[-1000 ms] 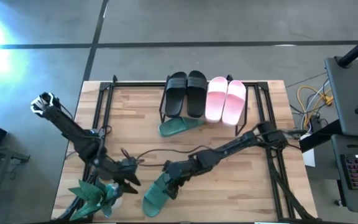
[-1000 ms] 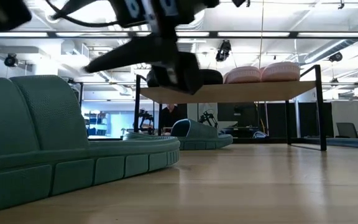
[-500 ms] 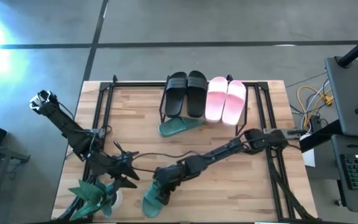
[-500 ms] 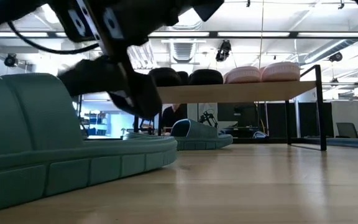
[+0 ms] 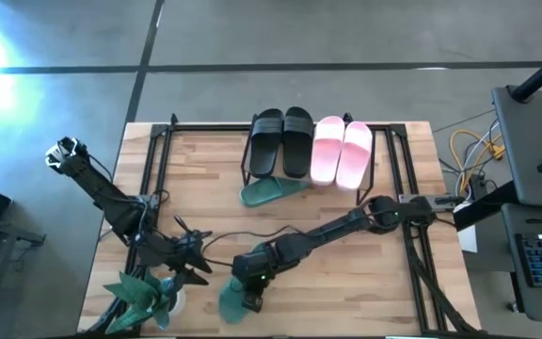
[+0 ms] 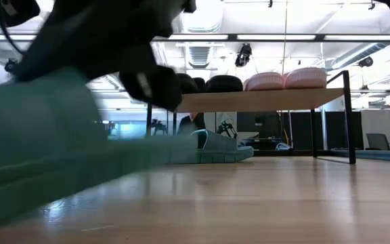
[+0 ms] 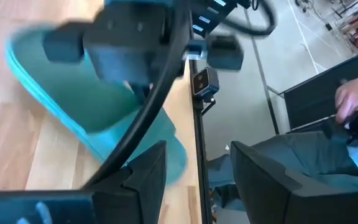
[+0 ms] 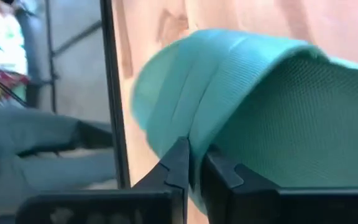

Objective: Pick and place slides into the shelf
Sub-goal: Put the green slipper under the shelf

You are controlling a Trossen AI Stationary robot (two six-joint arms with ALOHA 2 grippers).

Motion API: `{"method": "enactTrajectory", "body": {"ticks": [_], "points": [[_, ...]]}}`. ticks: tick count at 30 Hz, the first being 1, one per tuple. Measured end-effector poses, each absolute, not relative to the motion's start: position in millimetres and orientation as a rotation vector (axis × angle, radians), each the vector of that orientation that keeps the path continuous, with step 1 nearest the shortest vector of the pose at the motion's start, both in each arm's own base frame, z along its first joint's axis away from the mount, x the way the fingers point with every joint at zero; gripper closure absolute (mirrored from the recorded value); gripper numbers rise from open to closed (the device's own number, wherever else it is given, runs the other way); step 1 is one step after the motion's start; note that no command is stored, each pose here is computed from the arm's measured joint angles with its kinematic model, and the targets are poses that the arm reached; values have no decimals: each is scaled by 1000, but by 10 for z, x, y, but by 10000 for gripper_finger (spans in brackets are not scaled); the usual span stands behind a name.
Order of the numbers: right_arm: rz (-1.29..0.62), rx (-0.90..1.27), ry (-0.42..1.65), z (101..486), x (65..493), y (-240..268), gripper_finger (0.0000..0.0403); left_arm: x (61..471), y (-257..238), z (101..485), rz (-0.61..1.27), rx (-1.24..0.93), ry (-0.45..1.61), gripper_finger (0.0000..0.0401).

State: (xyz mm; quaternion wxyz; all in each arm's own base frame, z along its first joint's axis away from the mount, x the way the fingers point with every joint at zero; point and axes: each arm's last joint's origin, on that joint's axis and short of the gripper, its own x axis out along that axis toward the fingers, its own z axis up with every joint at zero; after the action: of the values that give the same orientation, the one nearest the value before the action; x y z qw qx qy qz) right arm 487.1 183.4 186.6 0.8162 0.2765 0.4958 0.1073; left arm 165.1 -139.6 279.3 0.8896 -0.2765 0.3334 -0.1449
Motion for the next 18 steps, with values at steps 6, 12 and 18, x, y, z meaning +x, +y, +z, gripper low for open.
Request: {"method": "enactTrajectory", "body": {"ticks": [6, 12, 18], "points": [[186, 246, 1340, 2171, 4557, 1713, 391, 1628, -1379, 2757, -281, -549, 732, 238], [473, -130, 1640, 2458, 4180, 1574, 388, 1625, -1383, 2754, -297, -506, 726, 238], [487, -63, 1541, 2496, 4252, 1607, 361, 1625, -1384, 2751, -295, -504, 726, 238]]}}
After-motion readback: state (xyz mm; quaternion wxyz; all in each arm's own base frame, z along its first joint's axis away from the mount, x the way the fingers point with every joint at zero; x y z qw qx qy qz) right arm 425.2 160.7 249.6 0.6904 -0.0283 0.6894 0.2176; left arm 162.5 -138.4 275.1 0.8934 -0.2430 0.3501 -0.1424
